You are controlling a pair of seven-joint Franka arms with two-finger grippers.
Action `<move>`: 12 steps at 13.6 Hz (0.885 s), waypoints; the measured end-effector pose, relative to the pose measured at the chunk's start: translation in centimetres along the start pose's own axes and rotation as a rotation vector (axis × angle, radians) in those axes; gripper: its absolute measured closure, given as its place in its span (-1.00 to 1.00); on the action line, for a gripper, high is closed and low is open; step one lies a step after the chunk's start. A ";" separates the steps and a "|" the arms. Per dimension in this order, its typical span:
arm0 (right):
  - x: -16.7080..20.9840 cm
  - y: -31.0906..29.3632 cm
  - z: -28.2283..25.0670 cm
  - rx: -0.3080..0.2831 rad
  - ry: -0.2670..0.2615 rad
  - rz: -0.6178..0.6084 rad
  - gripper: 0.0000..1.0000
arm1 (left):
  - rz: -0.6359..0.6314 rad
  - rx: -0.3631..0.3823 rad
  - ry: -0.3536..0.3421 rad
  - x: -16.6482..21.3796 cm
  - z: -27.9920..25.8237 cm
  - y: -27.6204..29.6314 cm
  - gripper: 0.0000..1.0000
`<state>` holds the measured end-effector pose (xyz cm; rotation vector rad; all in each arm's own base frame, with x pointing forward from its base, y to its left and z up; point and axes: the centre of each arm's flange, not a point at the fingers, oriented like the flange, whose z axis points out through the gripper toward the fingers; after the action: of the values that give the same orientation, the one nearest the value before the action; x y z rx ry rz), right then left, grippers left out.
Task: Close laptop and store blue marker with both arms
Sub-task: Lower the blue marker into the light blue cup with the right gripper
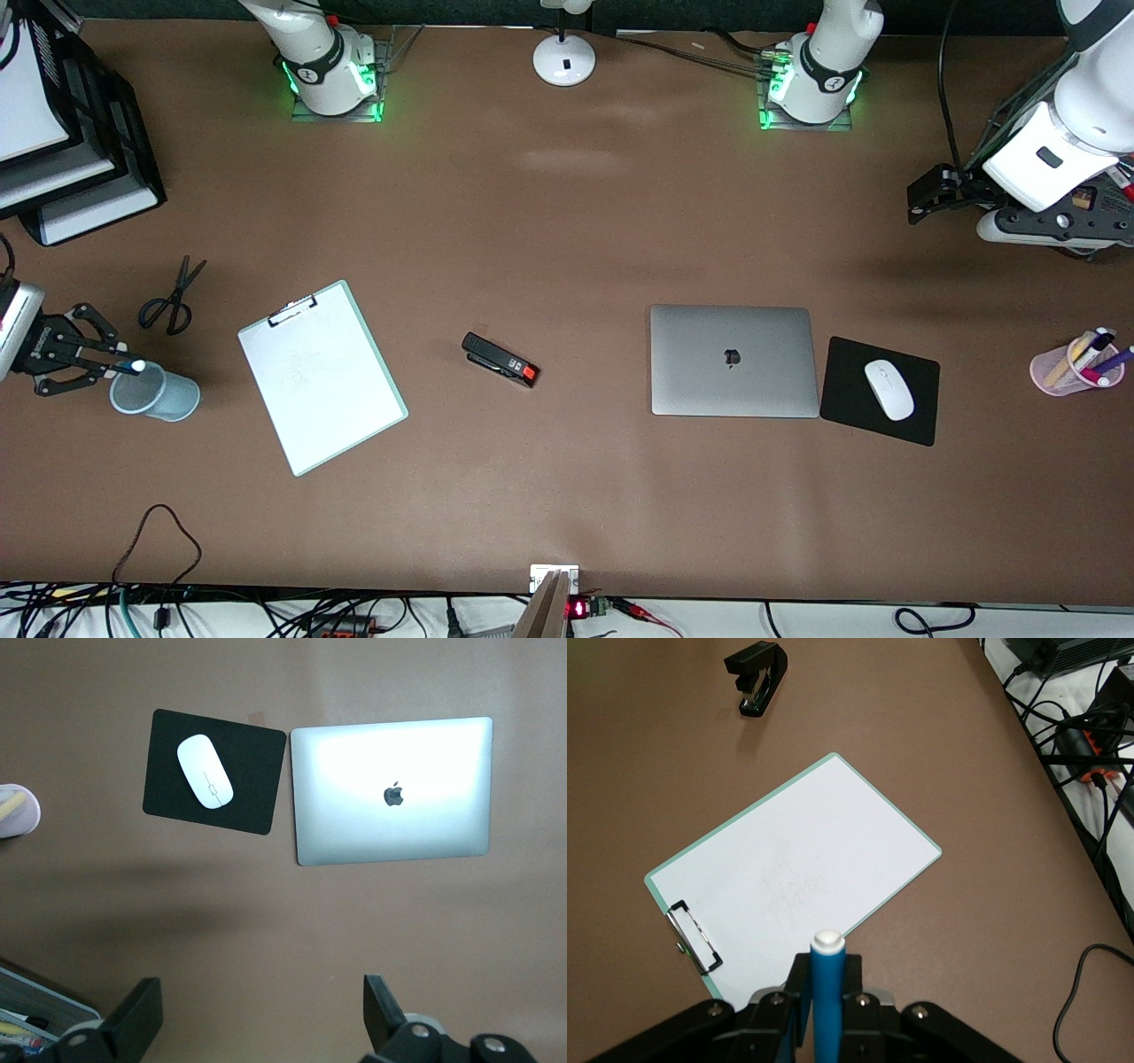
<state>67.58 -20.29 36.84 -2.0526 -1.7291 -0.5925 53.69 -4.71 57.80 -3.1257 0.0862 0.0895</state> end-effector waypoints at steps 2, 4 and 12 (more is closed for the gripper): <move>-1.3 0.7 0.5 0.006 0.029 -0.010 0.65 | 0.002 0.000 0.005 0.0 -0.1 0.1 -1.00; -2.3 1.1 0.8 0.000 0.057 -0.004 0.65 | 0.003 0.000 0.006 0.1 -0.1 0.2 -1.00; -5.7 1.4 1.6 -0.037 0.160 0.046 0.65 | 0.003 0.000 0.002 0.1 0.1 0.2 -1.00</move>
<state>68.26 -24.39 32.33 -2.0046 -1.5867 -0.7576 53.81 -4.91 57.73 -3.1258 0.0916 0.0859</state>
